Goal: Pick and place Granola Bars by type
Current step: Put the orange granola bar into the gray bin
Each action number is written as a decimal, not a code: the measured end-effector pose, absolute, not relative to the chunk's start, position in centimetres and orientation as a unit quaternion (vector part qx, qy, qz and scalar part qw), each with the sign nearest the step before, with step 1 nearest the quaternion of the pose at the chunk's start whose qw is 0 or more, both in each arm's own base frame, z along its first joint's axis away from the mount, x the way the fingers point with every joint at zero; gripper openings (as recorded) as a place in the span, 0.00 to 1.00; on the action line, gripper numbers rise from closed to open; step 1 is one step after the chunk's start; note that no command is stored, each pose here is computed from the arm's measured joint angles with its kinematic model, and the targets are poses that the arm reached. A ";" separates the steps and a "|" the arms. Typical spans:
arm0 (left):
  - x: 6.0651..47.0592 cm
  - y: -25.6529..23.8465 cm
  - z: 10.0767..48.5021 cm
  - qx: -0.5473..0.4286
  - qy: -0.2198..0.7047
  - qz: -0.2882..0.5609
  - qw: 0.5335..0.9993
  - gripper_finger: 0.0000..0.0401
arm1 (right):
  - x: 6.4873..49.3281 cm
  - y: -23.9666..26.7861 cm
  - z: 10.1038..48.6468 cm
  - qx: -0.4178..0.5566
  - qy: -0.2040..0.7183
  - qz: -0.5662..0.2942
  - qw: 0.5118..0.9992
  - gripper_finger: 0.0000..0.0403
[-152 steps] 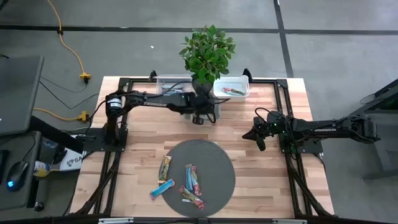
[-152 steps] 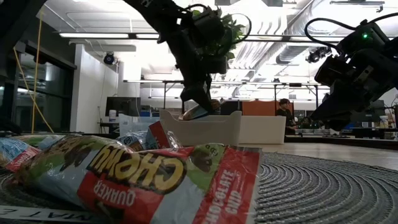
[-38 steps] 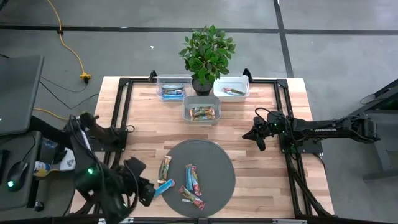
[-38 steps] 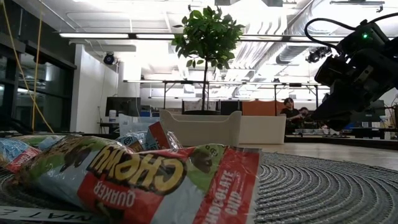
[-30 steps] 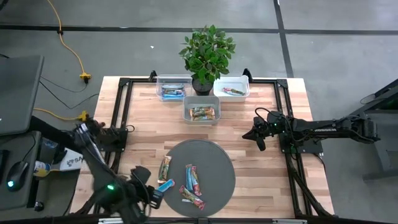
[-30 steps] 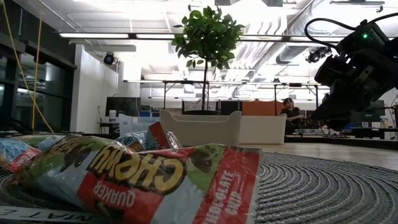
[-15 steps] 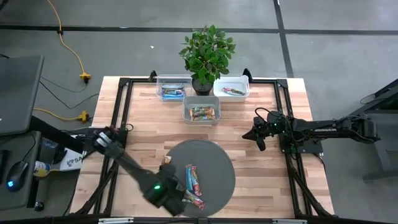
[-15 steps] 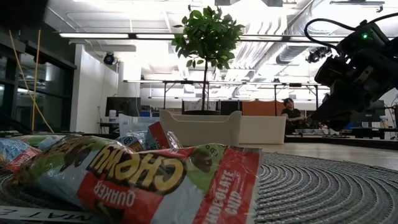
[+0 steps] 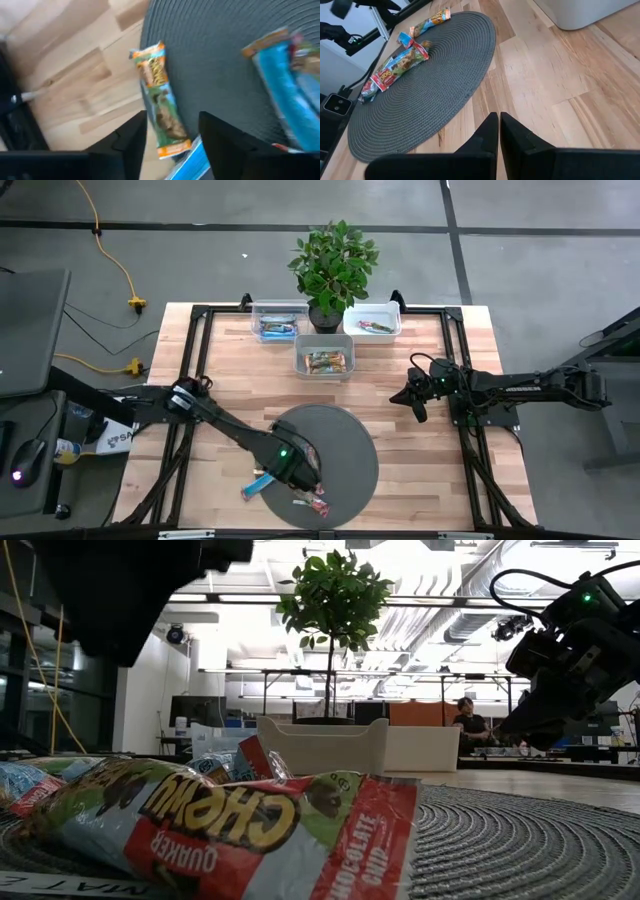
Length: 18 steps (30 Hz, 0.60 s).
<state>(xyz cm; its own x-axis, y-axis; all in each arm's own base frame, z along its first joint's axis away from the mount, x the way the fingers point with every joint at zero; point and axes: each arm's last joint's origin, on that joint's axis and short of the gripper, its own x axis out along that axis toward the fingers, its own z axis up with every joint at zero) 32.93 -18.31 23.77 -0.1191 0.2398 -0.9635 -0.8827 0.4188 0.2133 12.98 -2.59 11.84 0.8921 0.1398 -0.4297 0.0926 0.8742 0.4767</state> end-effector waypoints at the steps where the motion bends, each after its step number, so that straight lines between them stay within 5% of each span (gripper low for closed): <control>1: 32.8 -18.1 23.5 -0.276 0.594 0.466 0.595 0.47 | 13.0 -2.6 11.8 0.251 0.232 0.013 0.940 0.00; 7: 32.1 -17.3 20.4 -0.293 0.626 0.451 0.565 0.61 | 13.0 -2.6 11.8 0.250 0.232 0.013 0.940 0.00; 18: 29.6 -16.0 19.0 -0.342 0.596 0.451 0.569 0.63 | 13.0 -2.6 11.8 0.250 0.232 0.013 0.940 0.00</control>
<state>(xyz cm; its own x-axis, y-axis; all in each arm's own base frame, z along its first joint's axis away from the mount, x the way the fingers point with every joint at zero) 29.64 -15.97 18.97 -0.1186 0.1054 -0.9873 -0.9216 0.3584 0.1490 12.98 -2.59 11.85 0.8922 0.1399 -0.4295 0.0923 0.8742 0.4767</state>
